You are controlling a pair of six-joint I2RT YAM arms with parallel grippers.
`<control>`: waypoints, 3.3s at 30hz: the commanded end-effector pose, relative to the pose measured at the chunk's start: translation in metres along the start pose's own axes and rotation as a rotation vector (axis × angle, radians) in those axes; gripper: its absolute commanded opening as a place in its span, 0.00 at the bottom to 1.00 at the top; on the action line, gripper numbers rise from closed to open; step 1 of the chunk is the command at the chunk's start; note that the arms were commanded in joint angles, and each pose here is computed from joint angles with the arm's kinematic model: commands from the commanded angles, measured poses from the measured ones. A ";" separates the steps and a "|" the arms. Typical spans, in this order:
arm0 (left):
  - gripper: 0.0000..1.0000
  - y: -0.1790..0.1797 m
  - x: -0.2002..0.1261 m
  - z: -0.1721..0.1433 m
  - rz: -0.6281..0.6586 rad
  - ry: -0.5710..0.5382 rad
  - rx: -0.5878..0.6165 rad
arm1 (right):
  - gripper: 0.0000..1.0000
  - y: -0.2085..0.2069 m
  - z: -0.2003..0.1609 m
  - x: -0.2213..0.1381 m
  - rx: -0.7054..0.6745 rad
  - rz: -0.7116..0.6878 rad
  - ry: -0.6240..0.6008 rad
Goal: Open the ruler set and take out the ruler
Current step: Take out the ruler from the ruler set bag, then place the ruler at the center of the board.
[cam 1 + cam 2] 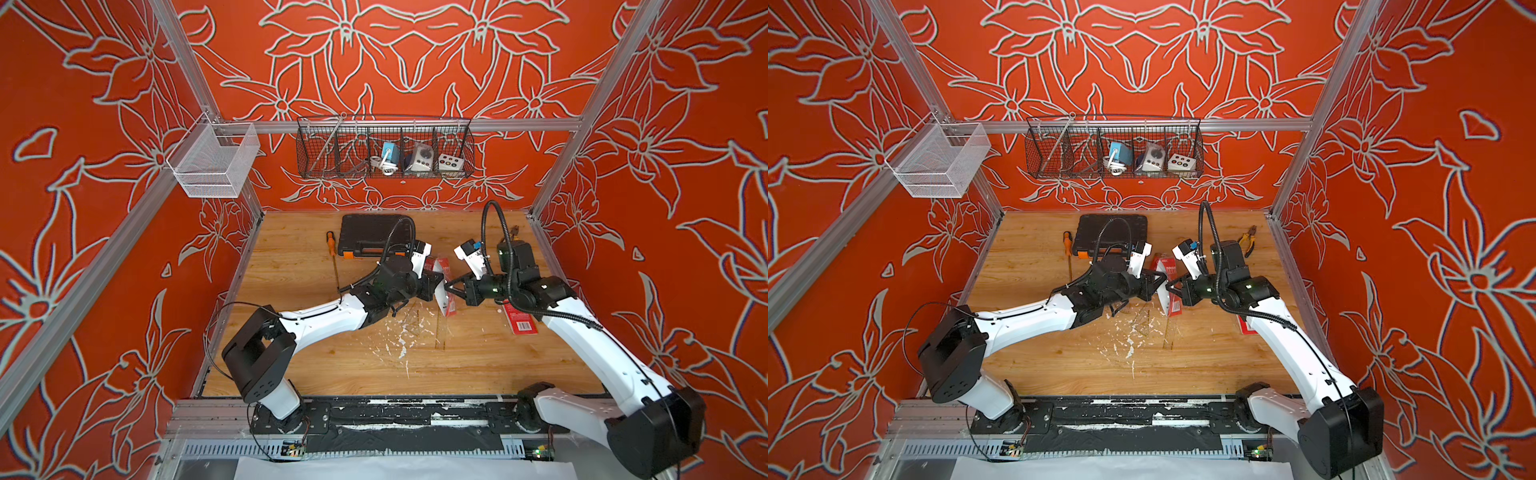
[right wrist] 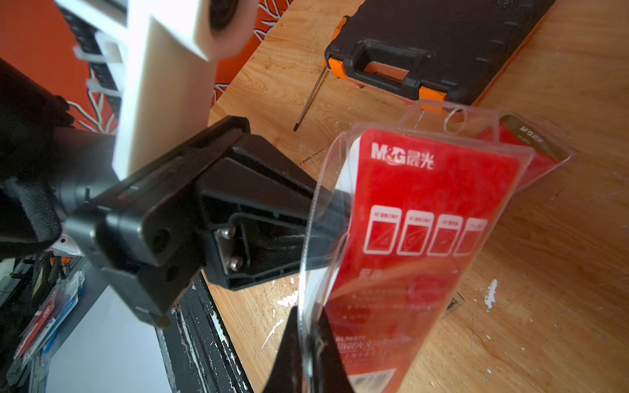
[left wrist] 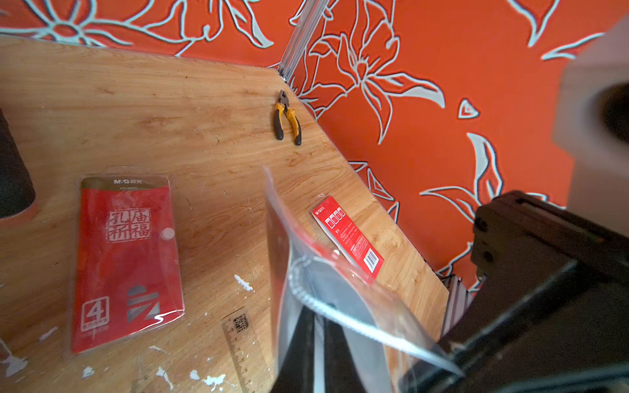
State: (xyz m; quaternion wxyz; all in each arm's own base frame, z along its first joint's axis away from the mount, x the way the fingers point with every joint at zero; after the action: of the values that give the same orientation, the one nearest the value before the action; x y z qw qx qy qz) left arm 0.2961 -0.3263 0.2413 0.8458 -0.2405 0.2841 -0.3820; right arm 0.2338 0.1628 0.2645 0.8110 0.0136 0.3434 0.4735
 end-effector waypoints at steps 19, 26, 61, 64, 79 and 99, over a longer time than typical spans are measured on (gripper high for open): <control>0.00 -0.006 -0.024 0.012 -0.012 -0.119 -0.052 | 0.00 -0.031 -0.013 0.006 -0.035 -0.235 0.020; 0.00 -0.015 -0.039 0.022 -0.027 -0.143 -0.034 | 0.00 -0.049 -0.012 0.003 0.019 -0.384 0.020; 0.00 -0.002 0.022 -0.036 -0.241 0.102 -0.202 | 0.00 -0.049 -0.011 -0.077 0.046 -0.767 -0.022; 0.00 0.002 0.044 -0.045 -0.245 0.142 -0.225 | 0.00 -0.046 -0.010 -0.081 0.040 -0.764 -0.024; 0.00 0.042 0.125 -0.091 -0.209 0.303 -0.362 | 0.00 -0.039 -0.013 -0.089 0.025 -0.767 -0.024; 0.02 0.071 0.130 -0.119 -0.089 0.339 -0.442 | 0.00 -0.042 -0.015 -0.086 0.030 -0.770 -0.014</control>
State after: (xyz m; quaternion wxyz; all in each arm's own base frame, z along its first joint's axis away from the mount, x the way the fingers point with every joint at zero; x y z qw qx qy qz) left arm 0.3250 -0.4097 0.0804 0.6889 -0.3686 0.4837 -0.3943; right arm 0.2293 0.0704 0.2767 0.9271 -0.0971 0.3354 0.1363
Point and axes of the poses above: each gripper's point midway between its finger pads, its own x axis out along the fingers, its own y axis along the line the jaws close on, z = x × y, the point moved 6 cm from there along -x, back along the fingers, and after that the axes turned 7 degrees about -x, right-handed, at the moved point
